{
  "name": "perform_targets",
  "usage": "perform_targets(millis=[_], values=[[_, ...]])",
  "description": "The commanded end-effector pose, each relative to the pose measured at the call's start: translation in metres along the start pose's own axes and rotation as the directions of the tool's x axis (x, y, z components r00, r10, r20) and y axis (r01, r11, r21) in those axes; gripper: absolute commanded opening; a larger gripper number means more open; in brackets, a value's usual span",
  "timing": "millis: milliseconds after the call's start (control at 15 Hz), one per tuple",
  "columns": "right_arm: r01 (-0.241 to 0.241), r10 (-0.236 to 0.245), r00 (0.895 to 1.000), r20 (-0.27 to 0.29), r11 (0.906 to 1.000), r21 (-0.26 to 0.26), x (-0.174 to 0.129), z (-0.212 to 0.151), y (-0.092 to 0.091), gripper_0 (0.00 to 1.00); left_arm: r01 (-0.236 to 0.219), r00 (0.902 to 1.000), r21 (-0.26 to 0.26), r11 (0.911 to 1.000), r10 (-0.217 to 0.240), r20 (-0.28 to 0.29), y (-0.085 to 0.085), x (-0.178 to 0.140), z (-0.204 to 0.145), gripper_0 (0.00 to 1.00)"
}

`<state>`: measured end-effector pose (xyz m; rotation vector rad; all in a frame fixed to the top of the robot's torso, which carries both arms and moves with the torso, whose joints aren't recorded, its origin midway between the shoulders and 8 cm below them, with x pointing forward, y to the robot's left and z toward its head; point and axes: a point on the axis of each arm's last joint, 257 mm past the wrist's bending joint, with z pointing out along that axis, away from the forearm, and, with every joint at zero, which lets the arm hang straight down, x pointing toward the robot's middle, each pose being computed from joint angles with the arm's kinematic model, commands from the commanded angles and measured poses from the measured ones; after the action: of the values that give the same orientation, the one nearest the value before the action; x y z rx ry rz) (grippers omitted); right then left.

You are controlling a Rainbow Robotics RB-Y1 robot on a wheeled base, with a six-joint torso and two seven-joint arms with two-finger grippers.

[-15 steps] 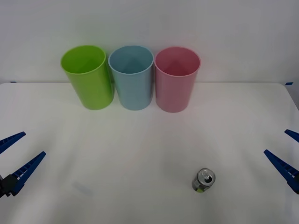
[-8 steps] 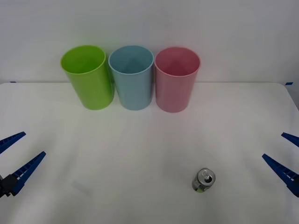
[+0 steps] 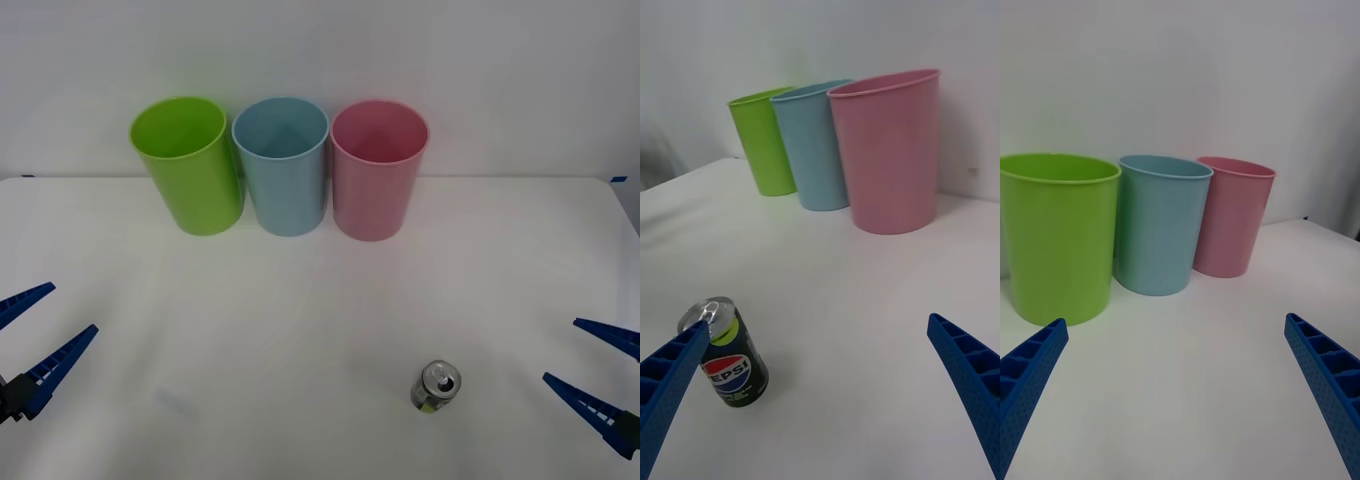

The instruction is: Grasp the object on the table and drop it into the matching bin: aluminum can to the light blue bin, PET bottle to the pink bin.

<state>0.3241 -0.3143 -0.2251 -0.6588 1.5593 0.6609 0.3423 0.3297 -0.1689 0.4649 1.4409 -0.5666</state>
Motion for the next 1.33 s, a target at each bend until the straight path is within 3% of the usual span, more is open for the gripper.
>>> perform_targets(millis=[67,467,1000,1333], values=[[0.069,-0.069,0.998,-0.004,0.9969,-0.038,0.013,0.003,0.003,1.00,0.000,1.0000,0.000,1.0000,0.000,0.000,0.000,0.000,0.000,1.00],[0.166,-0.171,0.985,-0.026,0.9787,-0.120,0.048,0.019,0.020,1.00,0.000,1.0000,0.000,1.0000,0.000,0.000,0.000,0.000,0.000,1.00],[0.101,-0.113,0.992,-0.048,0.9733,-0.206,0.085,0.055,0.041,1.00,0.000,1.0000,0.000,1.0000,0.000,0.000,0.000,0.000,0.000,1.00],[0.108,-0.127,0.989,-0.072,0.9705,-0.215,0.098,0.080,0.048,1.00,0.000,1.0000,0.000,1.0000,0.000,0.000,0.000,0.000,0.000,1.00]])
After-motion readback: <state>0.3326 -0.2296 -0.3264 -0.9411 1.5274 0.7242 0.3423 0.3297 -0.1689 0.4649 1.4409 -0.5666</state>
